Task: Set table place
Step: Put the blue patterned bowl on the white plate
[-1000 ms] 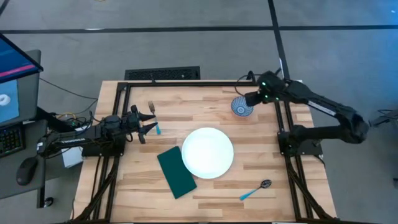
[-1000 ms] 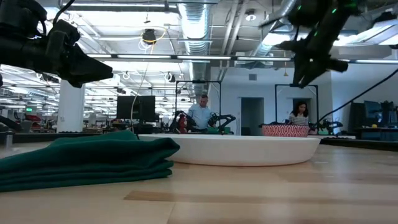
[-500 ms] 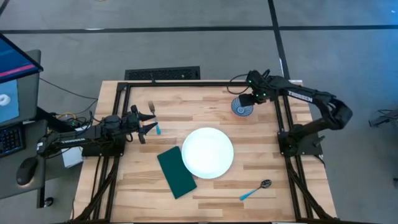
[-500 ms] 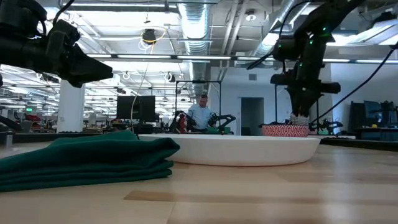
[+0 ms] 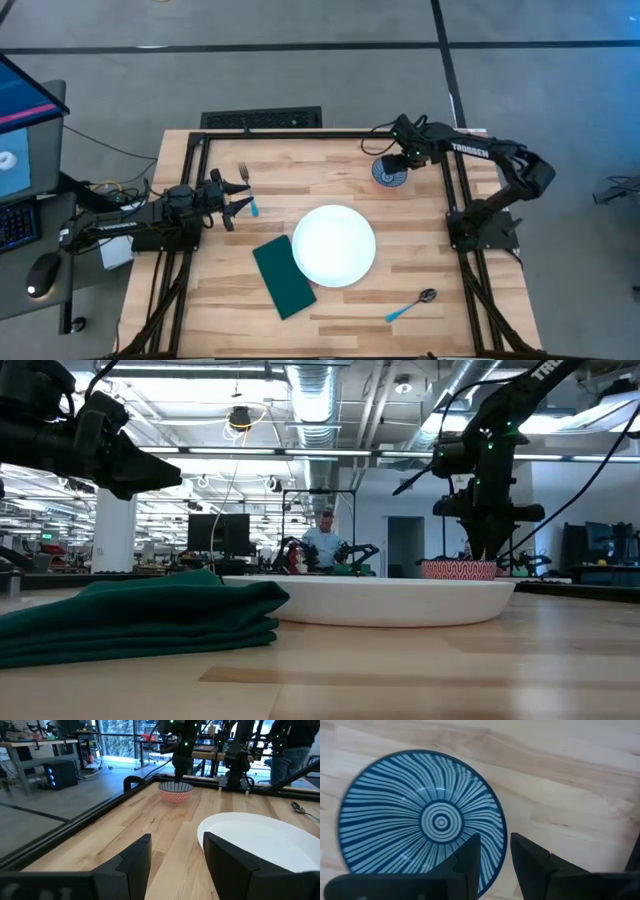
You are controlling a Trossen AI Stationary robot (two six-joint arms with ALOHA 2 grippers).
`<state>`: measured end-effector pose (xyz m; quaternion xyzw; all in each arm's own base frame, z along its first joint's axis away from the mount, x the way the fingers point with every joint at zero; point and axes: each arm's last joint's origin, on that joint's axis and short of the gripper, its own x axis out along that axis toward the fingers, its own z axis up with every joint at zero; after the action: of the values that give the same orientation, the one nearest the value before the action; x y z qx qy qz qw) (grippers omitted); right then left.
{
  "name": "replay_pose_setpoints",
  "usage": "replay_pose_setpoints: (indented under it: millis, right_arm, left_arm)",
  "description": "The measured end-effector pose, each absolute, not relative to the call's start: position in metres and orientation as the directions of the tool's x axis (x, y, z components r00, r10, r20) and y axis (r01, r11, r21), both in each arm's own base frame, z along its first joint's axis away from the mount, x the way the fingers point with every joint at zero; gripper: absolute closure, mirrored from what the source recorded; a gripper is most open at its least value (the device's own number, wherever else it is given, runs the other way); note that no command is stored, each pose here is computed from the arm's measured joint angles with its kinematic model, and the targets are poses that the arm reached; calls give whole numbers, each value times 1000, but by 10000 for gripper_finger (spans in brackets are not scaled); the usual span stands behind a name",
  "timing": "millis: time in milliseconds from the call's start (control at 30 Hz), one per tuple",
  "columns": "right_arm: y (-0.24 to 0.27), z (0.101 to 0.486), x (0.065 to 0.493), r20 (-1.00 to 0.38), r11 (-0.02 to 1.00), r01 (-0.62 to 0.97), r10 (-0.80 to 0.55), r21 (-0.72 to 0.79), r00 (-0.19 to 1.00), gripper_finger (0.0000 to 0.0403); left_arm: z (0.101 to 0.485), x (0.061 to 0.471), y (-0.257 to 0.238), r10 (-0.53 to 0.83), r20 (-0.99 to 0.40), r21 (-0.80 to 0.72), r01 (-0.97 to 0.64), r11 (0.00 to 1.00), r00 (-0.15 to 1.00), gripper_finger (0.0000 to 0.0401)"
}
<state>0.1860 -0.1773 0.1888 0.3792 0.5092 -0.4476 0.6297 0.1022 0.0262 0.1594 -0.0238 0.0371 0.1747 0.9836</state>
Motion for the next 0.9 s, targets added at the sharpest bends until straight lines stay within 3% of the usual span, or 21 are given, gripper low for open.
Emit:
replay_pose_setpoints:
  millis: [300, 533, 900]
  right_arm:
    - [-184, 170, 192, -988, 335, 942, -146, -9, 42, 285]
    - [-187, 161, 196, -993, 356, 934, -119, -17, 27, 360]
    - [-181, 180, 191, -980, 425, 905, -180, -3, 81, 366]
  left_arm:
    - [159, 102, 26, 342, -81, -34, -345, 938, 936, 230]
    - [159, 102, 26, 342, -81, -34, -346, 938, 936, 230]
    - [159, 102, 26, 342, -81, -34, -346, 938, 936, 230]
